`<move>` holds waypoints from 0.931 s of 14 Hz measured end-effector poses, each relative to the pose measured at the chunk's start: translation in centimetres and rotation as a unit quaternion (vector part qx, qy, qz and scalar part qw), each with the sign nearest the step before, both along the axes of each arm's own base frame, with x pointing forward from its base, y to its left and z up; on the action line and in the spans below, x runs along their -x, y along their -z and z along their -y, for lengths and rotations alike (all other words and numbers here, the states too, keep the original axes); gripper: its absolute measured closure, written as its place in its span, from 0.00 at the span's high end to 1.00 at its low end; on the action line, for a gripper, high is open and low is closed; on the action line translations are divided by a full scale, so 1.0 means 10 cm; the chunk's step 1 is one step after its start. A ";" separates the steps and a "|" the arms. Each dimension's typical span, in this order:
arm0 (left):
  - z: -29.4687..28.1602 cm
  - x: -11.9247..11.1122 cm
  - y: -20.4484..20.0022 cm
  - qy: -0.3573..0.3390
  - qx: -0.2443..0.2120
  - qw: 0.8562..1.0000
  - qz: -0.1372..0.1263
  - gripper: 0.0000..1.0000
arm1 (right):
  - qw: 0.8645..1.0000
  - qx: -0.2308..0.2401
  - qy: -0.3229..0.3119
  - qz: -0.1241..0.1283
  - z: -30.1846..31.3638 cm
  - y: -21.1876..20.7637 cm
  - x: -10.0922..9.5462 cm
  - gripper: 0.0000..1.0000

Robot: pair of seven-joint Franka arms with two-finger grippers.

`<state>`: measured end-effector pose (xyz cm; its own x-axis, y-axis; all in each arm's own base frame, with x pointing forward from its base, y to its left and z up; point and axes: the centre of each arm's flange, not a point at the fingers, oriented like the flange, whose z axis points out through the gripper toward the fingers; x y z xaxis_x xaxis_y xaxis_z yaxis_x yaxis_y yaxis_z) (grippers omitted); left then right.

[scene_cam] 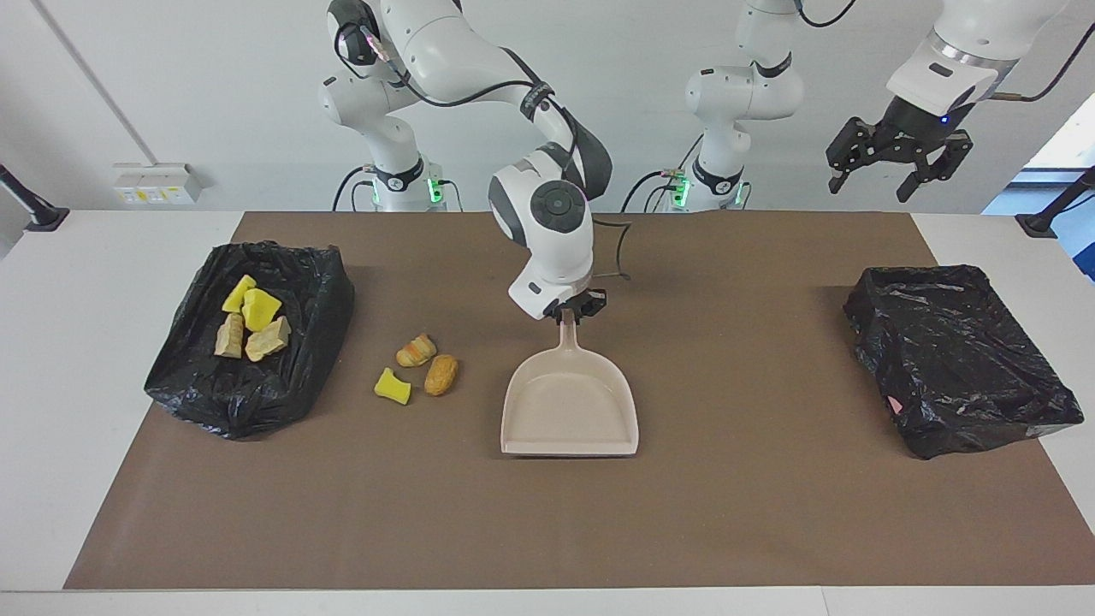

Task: Sweep and dump trash in bin
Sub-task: 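Set the dustpan down mid-mat and release it with the right gripper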

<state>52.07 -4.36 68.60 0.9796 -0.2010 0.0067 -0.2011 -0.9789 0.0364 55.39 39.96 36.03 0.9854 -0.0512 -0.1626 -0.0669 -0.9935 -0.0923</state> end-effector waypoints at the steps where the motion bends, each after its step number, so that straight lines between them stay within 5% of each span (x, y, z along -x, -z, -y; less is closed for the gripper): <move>1: 0.00 0.00 0.00 0.000 0.000 1.000 0.000 1.00 | 1.000 -0.005 0.003 0.002 -0.04 0.01 0.01 0.31; 9: 0.00 0.00 0.00 0.000 0.000 1.000 0.000 1.00 | 1.000 -0.004 -0.001 -0.001 -0.09 0.13 0.06 0.32; 13: 0.00 0.00 0.00 0.000 0.000 1.000 0.000 1.00 | 1.000 -0.006 -0.005 0.001 -0.10 0.09 0.07 0.52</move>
